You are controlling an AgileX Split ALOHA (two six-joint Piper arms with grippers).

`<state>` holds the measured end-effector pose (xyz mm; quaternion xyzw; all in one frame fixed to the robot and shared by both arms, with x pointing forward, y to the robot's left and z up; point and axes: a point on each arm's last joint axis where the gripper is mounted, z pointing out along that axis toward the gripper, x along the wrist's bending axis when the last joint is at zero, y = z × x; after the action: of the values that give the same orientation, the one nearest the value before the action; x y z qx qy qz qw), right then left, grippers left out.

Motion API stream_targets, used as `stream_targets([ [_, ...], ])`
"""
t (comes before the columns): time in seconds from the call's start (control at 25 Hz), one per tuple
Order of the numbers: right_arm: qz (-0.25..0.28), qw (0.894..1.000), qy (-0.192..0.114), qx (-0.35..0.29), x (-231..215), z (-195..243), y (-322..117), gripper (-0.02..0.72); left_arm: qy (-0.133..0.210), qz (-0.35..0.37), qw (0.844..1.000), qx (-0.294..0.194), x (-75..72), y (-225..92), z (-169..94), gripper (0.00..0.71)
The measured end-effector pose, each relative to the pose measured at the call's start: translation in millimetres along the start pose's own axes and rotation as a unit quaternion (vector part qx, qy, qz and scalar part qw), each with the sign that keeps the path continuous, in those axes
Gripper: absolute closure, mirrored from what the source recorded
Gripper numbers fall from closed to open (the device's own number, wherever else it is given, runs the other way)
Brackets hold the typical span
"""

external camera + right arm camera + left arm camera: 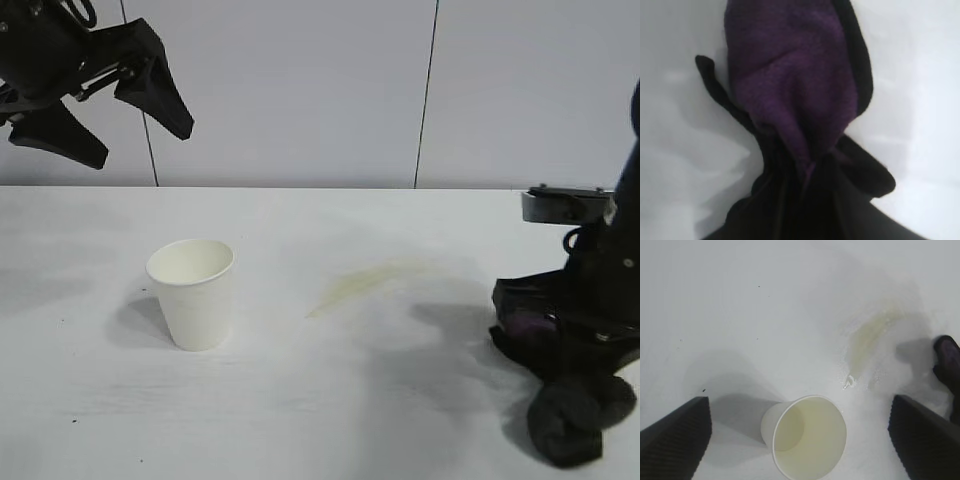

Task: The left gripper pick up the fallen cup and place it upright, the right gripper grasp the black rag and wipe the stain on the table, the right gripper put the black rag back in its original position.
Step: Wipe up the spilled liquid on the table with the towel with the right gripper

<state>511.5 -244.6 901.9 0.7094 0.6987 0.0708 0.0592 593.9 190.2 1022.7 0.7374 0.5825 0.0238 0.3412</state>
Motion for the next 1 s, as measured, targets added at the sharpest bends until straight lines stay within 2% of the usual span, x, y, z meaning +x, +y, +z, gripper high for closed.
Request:
stream_targets([
  [0.12,0.014,1.000,0.004,-0.006,-2,-1,-13,0.589,0.000,0.000,1.000,0.000,0.0,0,0,0.016],
  [0.32,0.045,0.998,0.028,-0.042,4,0,-3,0.589,0.000,0.000,1.000,0.000,0.0,0,0,0.016],
  [0.44,0.032,0.998,0.037,-0.044,17,3,4,0.589,0.000,0.000,1.000,0.000,0.0,0,0,0.016],
  [0.68,-0.028,0.997,0.054,-0.045,66,20,24,0.589,0.000,0.000,1.000,0.000,0.0,0,0,0.016],
  [1.0,-0.032,0.993,0.076,-0.079,107,32,92,0.589,0.000,0.000,1.000,0.000,0.0,0,0,0.016],
])
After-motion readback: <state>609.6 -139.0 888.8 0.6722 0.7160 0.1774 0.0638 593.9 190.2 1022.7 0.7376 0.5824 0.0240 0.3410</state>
